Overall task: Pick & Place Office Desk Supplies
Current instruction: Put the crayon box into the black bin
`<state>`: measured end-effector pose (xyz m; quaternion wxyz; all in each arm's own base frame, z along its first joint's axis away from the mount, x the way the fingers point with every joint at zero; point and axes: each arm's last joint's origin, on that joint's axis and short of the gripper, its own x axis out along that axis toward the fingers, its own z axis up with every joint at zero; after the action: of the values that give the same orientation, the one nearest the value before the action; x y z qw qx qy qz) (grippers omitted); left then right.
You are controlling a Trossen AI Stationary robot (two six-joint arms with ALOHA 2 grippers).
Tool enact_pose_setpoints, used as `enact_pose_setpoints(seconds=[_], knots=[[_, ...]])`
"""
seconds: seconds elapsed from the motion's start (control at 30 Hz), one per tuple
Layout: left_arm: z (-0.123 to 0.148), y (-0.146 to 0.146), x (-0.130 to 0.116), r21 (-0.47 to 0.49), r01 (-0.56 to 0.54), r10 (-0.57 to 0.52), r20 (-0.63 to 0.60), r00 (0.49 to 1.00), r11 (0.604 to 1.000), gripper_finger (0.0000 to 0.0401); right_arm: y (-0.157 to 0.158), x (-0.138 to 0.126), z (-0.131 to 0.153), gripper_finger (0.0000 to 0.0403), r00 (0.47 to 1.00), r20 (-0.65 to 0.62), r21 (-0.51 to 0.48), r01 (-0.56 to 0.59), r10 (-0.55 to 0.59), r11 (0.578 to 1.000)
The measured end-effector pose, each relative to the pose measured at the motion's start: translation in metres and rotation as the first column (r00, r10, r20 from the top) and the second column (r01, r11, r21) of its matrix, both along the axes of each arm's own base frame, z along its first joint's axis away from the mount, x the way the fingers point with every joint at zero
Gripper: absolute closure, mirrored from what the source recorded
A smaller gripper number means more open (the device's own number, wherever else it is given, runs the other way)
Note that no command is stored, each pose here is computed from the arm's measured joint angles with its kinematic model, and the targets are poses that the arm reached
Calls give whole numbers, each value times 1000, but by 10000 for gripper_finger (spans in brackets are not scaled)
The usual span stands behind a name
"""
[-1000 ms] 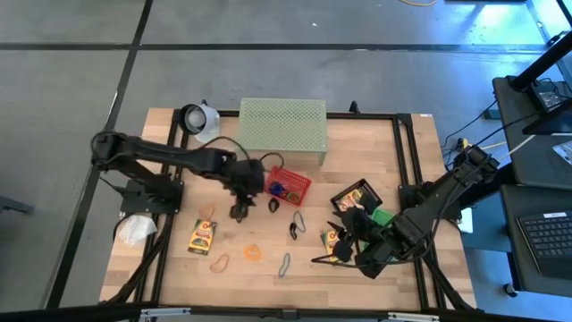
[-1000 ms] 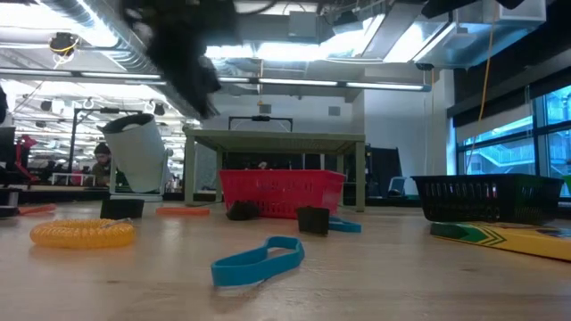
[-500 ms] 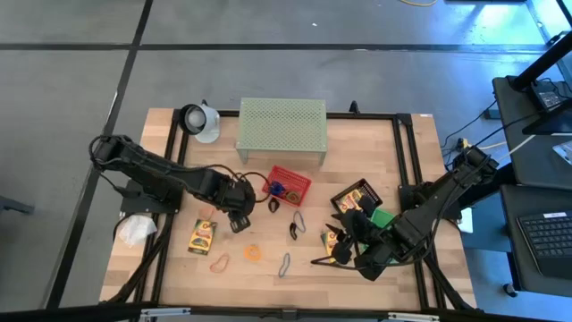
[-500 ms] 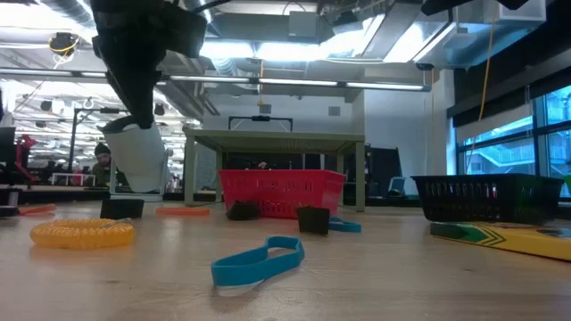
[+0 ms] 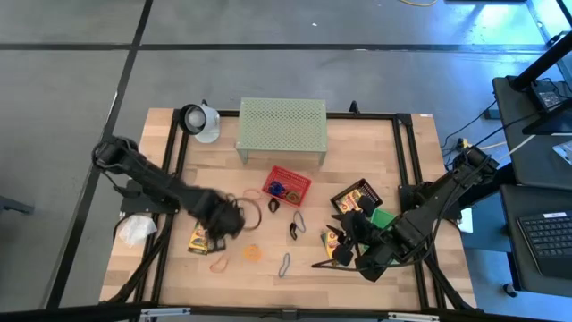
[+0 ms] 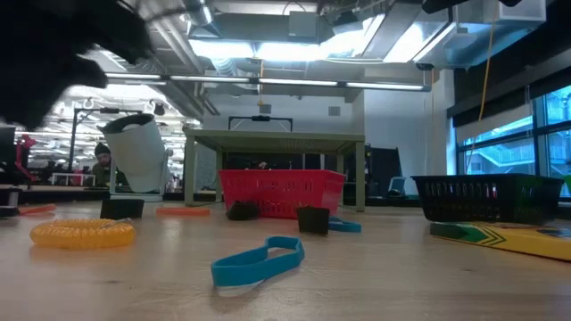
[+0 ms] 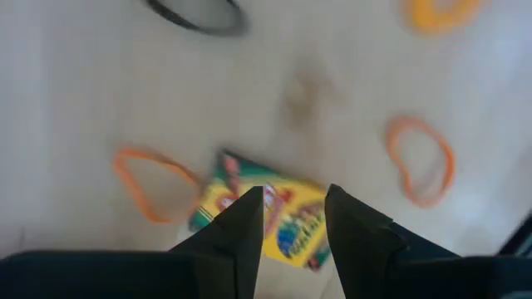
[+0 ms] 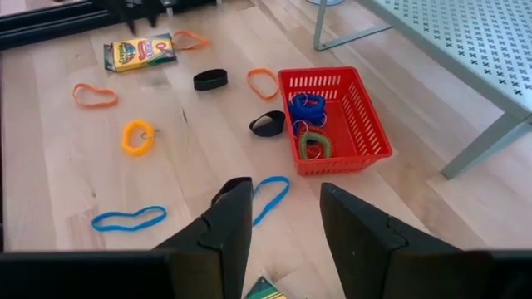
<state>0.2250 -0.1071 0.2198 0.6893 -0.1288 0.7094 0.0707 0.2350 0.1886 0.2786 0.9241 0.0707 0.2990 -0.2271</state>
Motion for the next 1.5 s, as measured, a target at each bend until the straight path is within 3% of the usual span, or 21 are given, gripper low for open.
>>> enact_pose_setpoints(seconds=[0.23,0.47,0.67,0.97,1.5], knots=[[-5,-52,-28,39,129,-129,10,992,991,280,0,0,0,257,1000,-2,-10,-5,5,1000],[-32,-93,-48,149,62,-60,-14,998,987,281,-4,3,0,257,1000,0,-18,12,-12,1000],[-61,-117,-58,206,82,-67,-78,995,975,287,-7,6,0,257,1000,-3,-23,20,-20,1000],[-74,-132,-61,337,37,-52,36,998,941,288,-12,10,0,257,1000,-18,-51,11,-12,999],[-93,-134,-61,427,33,-44,16,999,903,294,-12,25,6,257,995,-7,-96,-101,101,990]])
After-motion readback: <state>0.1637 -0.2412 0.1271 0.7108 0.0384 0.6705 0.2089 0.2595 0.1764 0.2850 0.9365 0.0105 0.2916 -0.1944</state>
